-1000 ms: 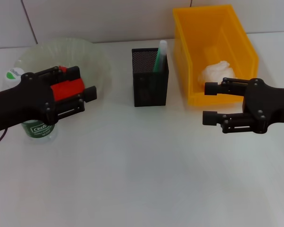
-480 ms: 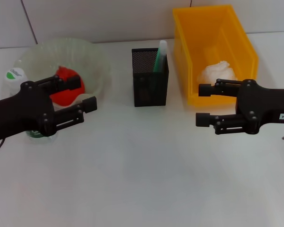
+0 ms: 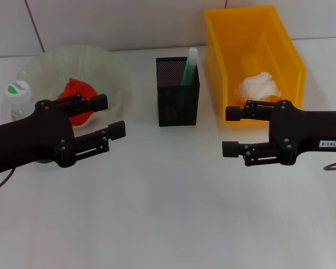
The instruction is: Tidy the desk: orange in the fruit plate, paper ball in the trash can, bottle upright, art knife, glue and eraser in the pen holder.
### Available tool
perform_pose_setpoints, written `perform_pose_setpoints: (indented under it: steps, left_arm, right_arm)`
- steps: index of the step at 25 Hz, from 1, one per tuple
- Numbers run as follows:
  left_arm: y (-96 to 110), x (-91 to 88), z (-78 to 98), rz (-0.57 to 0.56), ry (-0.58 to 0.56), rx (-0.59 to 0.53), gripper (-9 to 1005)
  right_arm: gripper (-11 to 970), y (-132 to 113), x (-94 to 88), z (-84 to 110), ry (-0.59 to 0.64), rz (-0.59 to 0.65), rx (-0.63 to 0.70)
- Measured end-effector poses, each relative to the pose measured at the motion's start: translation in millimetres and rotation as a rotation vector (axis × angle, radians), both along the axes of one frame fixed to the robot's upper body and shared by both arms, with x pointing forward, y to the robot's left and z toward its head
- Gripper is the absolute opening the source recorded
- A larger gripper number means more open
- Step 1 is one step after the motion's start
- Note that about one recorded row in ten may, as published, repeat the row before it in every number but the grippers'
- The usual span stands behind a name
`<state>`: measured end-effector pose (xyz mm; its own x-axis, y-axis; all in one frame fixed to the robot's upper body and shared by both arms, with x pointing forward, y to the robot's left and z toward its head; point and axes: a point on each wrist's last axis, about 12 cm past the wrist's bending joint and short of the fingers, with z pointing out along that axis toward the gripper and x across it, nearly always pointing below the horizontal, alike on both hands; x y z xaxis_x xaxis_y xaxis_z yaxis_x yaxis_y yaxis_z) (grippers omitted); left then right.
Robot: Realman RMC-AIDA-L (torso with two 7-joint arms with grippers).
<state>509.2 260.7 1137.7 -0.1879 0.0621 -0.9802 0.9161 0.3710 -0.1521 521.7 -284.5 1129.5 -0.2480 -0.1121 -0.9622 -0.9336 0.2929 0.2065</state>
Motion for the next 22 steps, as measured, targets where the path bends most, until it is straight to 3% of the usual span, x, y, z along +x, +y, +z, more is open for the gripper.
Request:
perform_pose_setpoints:
  steps: [22]
  left_arm:
    - [-5,1.5,-3.3,-0.015,-0.010,0.003,667]
  right_arm:
    - [832,20,16.3,9.0,-0.023,0.052,0.039]
